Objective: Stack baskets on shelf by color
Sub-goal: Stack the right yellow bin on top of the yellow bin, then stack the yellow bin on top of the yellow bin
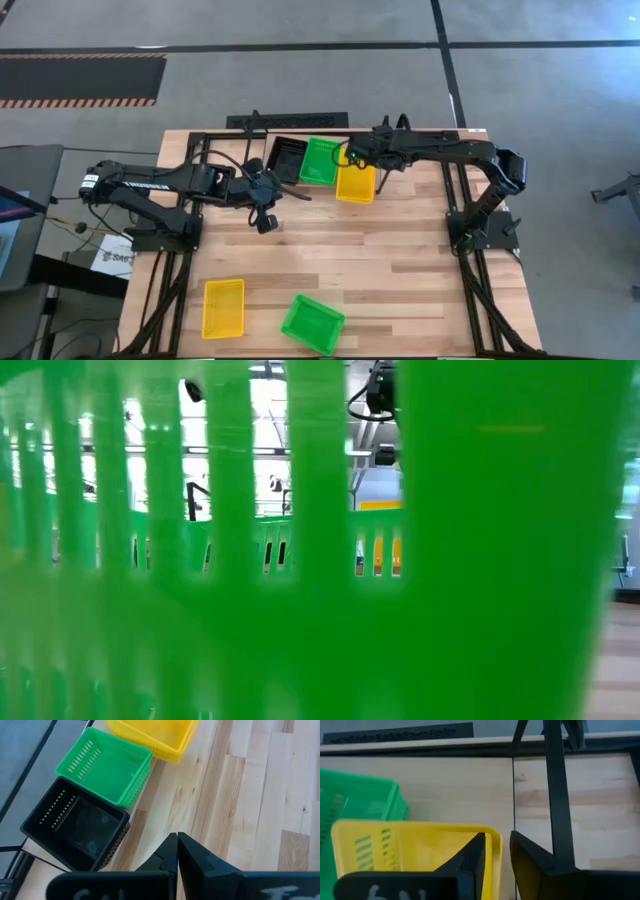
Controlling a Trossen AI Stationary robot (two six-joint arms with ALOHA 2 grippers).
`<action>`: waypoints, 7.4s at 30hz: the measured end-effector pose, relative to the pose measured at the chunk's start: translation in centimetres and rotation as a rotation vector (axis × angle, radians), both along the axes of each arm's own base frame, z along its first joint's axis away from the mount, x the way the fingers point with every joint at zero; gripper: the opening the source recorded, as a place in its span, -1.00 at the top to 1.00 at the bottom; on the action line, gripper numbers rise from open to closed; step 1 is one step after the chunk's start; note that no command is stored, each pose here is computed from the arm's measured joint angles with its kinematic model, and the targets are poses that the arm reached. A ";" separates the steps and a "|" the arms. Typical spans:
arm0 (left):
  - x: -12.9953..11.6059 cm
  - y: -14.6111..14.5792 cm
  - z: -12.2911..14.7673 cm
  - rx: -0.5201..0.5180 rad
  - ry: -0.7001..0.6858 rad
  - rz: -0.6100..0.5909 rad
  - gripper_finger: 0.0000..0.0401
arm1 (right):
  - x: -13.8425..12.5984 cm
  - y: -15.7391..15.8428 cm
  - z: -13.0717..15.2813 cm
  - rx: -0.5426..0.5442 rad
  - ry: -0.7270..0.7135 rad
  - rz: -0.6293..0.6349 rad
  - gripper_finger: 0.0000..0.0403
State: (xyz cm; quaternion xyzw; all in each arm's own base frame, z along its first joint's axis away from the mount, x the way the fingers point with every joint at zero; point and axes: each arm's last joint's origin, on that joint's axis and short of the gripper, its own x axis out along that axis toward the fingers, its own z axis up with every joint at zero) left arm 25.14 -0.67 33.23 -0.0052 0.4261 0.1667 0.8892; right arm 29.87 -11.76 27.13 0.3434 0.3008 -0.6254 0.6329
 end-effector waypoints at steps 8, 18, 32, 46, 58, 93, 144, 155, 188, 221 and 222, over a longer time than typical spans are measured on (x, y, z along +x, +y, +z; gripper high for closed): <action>0.0 0.0 0.0 -0.004 -0.002 0.007 1.00 | 0.2 -2.8 0.4 -0.050 -0.043 0.069 0.46; 0.0 0.0 0.0 -0.009 -0.006 0.016 1.00 | 1.0 -3.7 2.2 -0.068 -0.100 0.179 0.46; 0.0 0.0 0.0 -0.008 -0.006 0.017 1.00 | 2.1 -0.2 4.2 0.016 -0.104 0.315 0.47; 0.0 0.0 0.0 -0.022 -0.013 0.034 1.00 | 1.1 -0.2 3.0 0.068 0.022 0.252 0.31; 0.0 0.0 0.0 -0.026 -0.014 0.036 1.00 | 2.7 -2.1 -1.3 0.171 0.145 0.251 -0.16; 0.0 0.0 0.0 -0.024 -0.013 0.031 1.00 | 2.5 -1.6 -0.4 0.180 0.105 0.269 0.19; 0.0 0.0 0.0 -0.038 -0.011 0.023 1.00 | 1.7 -4.6 0.5 0.119 0.099 0.201 0.47; -2.3 0.2 -1.2 -0.036 0.185 0.229 1.00 | 3.9 0.1 11.4 -0.038 -0.022 0.542 0.68; -13.8 -15.8 -8.3 -0.573 0.218 1.022 1.00 | -2.9 14.9 20.6 -0.160 -0.012 1.031 0.71; -12.4 -19.7 -9.9 -0.696 0.437 1.098 1.00 | -0.7 14.8 21.9 -0.289 -0.144 1.335 0.71; -12.2 -19.7 -10.0 -0.707 0.438 1.091 1.00 | -0.8 14.6 21.8 -0.297 -0.122 1.347 0.71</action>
